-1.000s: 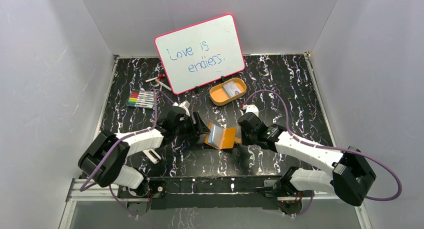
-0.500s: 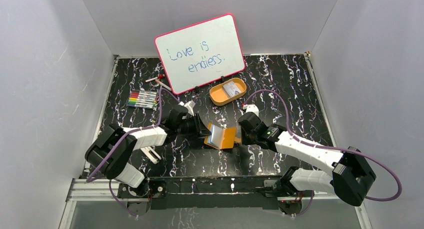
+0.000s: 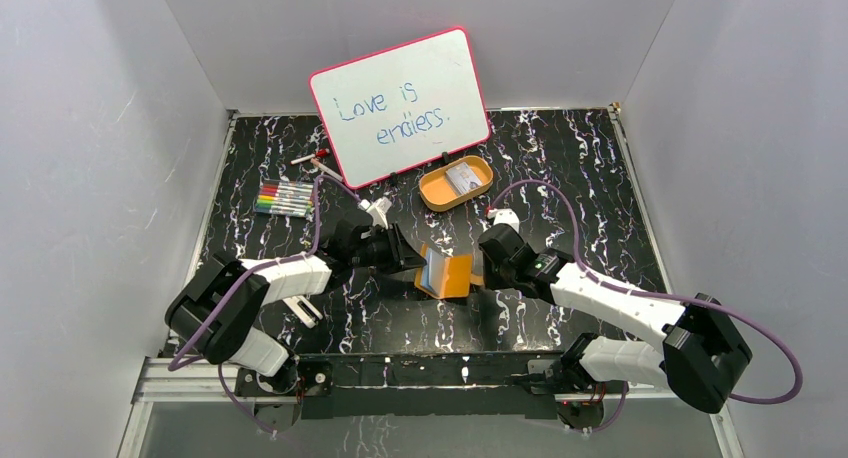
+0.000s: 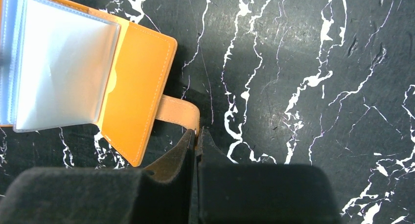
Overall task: Put the credit cards into the card holder
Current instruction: Open the card holder at the center of the board.
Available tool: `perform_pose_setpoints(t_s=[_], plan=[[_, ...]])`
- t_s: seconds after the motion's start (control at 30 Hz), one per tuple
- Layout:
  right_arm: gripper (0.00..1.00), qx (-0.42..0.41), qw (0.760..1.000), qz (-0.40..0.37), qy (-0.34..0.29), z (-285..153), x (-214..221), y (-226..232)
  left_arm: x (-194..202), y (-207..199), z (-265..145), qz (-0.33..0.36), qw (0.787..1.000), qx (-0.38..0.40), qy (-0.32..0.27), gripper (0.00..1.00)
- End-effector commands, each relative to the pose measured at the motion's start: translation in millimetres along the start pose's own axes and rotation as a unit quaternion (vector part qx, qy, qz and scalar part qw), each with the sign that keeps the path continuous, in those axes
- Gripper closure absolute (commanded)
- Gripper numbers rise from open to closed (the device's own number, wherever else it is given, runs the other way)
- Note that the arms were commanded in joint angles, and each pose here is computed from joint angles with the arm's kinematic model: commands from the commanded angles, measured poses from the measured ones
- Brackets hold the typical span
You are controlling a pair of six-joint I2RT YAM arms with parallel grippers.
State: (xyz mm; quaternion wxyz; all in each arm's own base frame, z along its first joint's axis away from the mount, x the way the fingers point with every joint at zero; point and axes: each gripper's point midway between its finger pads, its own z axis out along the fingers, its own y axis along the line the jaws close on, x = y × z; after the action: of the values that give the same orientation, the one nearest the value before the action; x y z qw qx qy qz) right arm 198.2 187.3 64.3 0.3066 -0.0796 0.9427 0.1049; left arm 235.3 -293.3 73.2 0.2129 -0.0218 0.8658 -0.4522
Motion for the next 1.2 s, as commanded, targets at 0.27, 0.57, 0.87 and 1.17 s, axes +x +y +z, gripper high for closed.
perform_pose_setpoints(t_s=[0.27, 0.57, 0.87, 1.17], plan=[[1.00, -0.013, 1.000, 0.005, -0.014, 0.0, -6.0, 4.1, 0.2, -13.9, -3.9, 0.010, 0.999, 0.033, 0.000, 1.00], [0.32, -0.085, 0.994, 0.025, -0.070, -37.5, -47.7, 32.7, -14.5, -7.2, -16.8, 0.002, 0.999, -0.029, -0.036, 1.00], [0.29, -0.219, 0.970, 0.002, -0.108, -80.3, -98.4, 97.6, -15.4, -13.3, -28.7, -0.019, 0.996, -0.056, -0.072, 1.00], [0.36, -0.206, 0.975, 0.027, -0.076, -42.2, -89.6, 106.5, -7.1, -1.3, -27.8, -0.026, 0.993, -0.087, -0.074, 1.00]])
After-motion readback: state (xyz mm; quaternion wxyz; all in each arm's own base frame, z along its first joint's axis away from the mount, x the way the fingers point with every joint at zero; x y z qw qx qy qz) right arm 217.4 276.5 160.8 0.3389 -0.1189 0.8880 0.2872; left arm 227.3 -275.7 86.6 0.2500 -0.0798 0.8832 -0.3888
